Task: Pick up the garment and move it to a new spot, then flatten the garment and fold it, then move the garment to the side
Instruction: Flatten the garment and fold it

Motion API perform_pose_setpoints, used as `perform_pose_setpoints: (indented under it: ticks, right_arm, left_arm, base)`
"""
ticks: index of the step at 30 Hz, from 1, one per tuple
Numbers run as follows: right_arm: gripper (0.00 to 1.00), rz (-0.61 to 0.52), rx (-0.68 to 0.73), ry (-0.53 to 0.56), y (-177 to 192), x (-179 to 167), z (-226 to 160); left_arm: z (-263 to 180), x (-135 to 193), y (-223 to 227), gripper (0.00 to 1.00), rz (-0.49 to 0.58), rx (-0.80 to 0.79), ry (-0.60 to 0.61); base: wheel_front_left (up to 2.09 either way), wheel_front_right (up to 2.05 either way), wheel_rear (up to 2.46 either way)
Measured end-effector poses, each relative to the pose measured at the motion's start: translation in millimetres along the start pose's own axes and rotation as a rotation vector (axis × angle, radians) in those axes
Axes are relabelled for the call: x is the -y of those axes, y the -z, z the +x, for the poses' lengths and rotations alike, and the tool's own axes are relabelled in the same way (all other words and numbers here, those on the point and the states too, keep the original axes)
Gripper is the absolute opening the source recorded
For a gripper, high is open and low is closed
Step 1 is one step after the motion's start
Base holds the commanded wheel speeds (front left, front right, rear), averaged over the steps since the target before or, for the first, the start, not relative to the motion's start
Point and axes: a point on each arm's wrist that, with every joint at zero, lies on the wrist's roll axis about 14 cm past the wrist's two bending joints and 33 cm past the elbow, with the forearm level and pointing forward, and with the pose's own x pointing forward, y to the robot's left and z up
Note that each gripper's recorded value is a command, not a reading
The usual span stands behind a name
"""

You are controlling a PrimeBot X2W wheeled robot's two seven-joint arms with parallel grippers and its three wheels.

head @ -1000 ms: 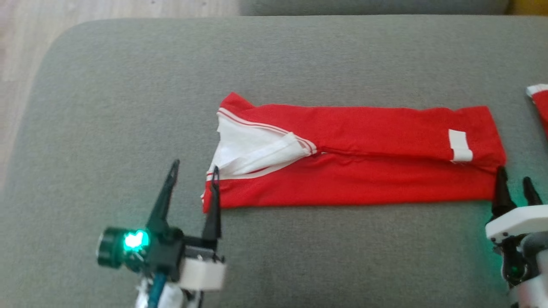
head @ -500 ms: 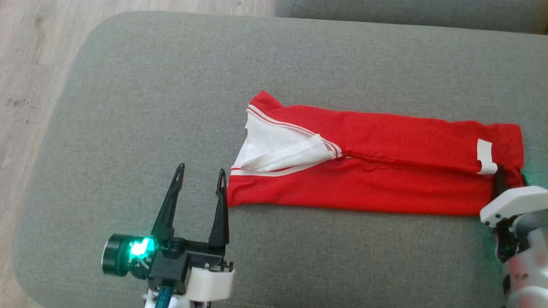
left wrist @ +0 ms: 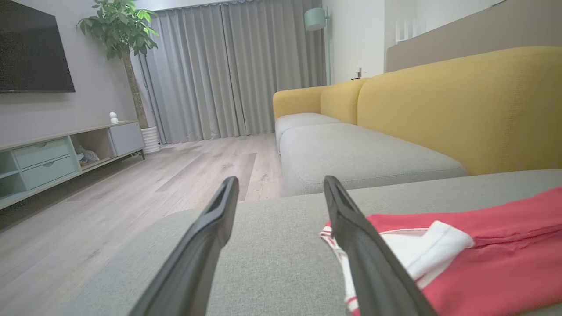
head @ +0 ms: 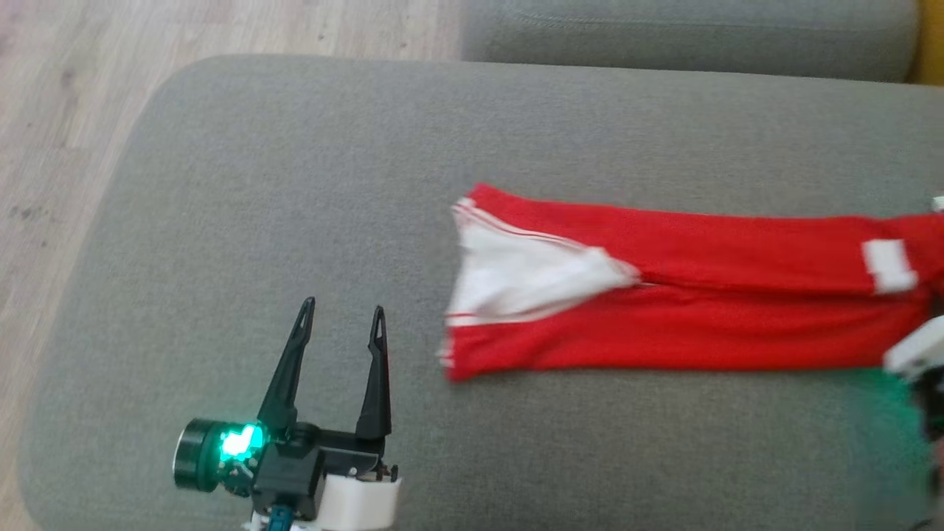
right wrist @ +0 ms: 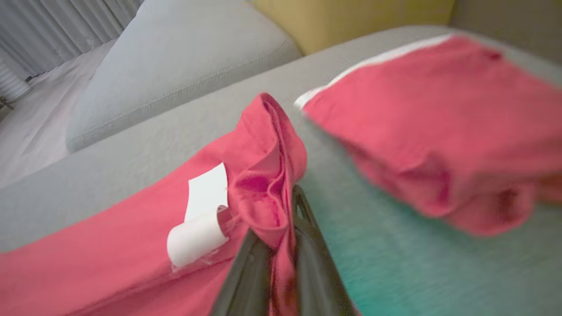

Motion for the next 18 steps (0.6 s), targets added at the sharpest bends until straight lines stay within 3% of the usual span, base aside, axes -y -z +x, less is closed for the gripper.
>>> perform_pose_setpoints:
  ticks: [5,10,14,18]
  right_arm:
    - [0.00,-0.020,0.098,0.042,-54,31,-5]
    - [0.00,0.098,0.148,-0.147,-84,-40,-11]
    - [0.00,0.226,0.116,-0.360,-87,-116,-28]
    - [0.00,0.251,0.063,-0.479,-76,-151,-46]
  left_arm:
    - [0,6,-3,1.00,-0.007,0.010,0.020]
    - [-2,10,-3,1.00,-0.010,0.011,0.033]
    - [-4,10,-5,1.00,-0.017,0.016,0.034]
    - [-8,4,-5,1.00,-0.014,0.012,0.015]
  base:
    - [0.00,0.00,0.00]
    - [0.00,0.00,0.00]
    - [0.00,0.00,0.00]
    - [0.00,0.00,0.00]
